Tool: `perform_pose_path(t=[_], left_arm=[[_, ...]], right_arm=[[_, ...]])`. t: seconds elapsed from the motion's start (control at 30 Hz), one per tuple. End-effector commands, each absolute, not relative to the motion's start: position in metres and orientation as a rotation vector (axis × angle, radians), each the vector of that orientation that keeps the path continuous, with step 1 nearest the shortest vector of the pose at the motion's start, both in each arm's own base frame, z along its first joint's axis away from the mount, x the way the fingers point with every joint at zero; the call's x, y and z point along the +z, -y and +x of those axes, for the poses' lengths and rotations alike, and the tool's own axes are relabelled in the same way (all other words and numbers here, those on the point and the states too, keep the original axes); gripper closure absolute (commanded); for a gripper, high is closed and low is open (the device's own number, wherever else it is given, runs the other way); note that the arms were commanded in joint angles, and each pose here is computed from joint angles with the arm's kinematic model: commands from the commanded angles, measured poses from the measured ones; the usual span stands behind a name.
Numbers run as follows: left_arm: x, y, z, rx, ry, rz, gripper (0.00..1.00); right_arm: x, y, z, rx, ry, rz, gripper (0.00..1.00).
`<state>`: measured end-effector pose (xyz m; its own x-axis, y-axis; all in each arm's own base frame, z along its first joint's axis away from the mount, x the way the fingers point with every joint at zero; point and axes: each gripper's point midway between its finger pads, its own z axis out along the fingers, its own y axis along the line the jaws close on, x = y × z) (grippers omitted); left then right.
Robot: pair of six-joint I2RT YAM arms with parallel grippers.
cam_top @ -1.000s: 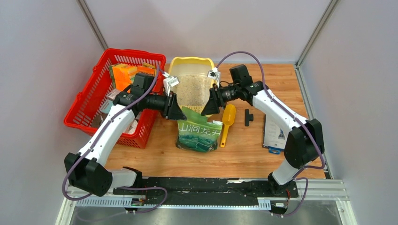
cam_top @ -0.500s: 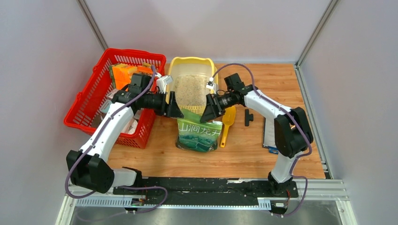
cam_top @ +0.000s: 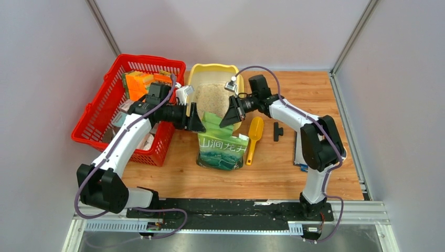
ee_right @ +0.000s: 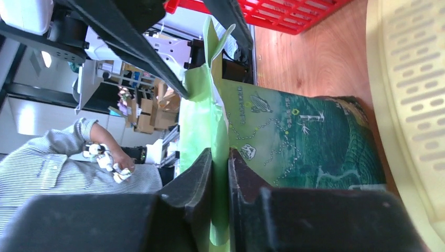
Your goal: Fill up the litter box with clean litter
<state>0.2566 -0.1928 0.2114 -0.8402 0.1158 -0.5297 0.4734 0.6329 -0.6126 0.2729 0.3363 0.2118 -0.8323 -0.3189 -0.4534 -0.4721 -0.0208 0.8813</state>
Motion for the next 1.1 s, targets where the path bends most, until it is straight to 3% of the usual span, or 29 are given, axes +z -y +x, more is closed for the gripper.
perform_pose_path(t=[0.0,0.1,0.27,0.47,0.67,0.8,1.07], left_arm=[[0.225,0.191,0.261,-1.064,-2.336,0.479,0.24],[0.23,0.192,0.262,-1.075,-2.32,0.495,0.24],[0.265,0.202,0.258,-1.14,-2.168,0.656,0.27],[0.305,0.197,0.24,-1.03,-1.889,0.989,0.27],[0.311,0.194,0.229,-0.944,-1.81,1.141,0.26],[0.3,0.194,0.23,-0.912,-1.827,1.163,0.36],[0.298,0.212,0.233,-0.93,-1.774,1.15,0.45]], right_arm=[[0.269,-0.336,0.271,1.93,-1.882,-1.009,0.9],[0.269,-0.335,0.277,1.772,-1.884,-1.026,1.0],[0.274,-0.328,0.278,1.298,-1.671,-1.359,1.0],[0.29,-0.333,0.259,1.073,-1.525,-1.583,1.0],[0.298,-0.346,0.247,0.986,-1.417,-1.694,1.0],[0.301,-0.352,0.248,0.988,-1.415,-1.684,1.0],[0.304,-0.357,0.246,1.002,-1.433,-1.658,1.0]])
